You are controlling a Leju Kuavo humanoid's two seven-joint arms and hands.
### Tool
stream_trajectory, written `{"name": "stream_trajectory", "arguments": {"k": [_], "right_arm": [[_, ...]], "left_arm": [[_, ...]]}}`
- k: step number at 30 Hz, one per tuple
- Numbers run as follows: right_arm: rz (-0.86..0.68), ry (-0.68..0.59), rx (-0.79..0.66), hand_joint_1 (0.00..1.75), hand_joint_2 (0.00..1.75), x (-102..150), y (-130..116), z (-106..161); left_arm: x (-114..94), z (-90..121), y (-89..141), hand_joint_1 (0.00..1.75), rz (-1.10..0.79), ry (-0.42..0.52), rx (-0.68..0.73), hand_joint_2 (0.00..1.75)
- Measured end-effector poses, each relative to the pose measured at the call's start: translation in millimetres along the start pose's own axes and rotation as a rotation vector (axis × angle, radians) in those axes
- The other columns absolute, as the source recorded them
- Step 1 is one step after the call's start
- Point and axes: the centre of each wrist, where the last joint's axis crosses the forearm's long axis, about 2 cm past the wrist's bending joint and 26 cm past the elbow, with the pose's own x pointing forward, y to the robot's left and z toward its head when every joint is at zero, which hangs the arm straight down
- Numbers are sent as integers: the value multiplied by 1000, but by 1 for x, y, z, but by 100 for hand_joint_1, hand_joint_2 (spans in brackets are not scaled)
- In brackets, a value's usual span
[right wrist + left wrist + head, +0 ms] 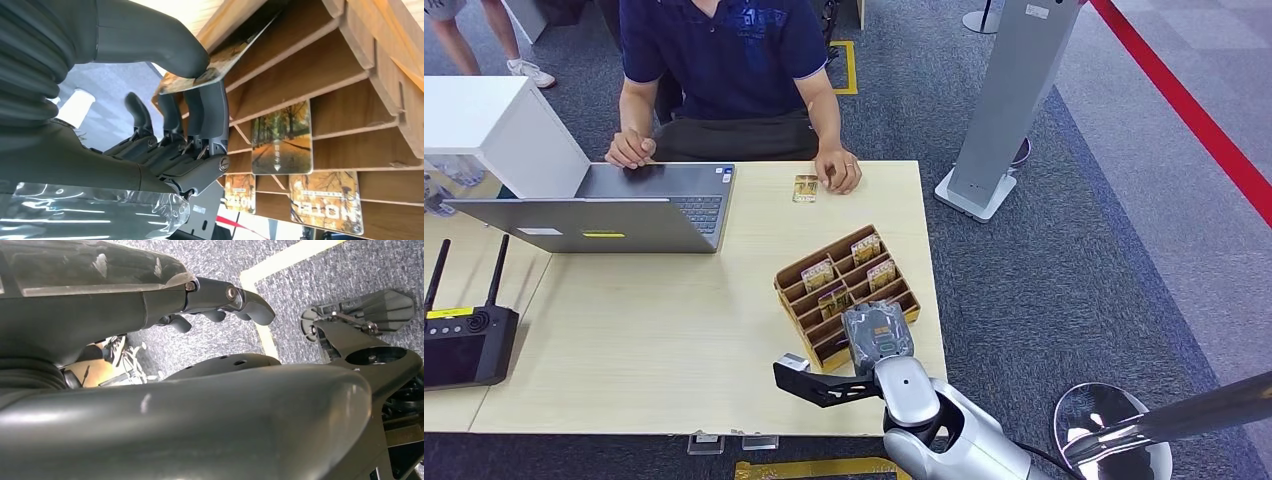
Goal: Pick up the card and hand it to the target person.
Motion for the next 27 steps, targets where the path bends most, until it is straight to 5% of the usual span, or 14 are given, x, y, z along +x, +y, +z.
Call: {"name": "stream_trajectory", "arguments": {"k": [17,27], "right_arm": [[5,22,-40,175,175,-2,-6,0],[40,19,-247,175,175,-15,-73,-9]], "left_arm": [[0,0,0,0,-6,-9,0,0],[0,0,0,0,-7,-10,1,0]]}}
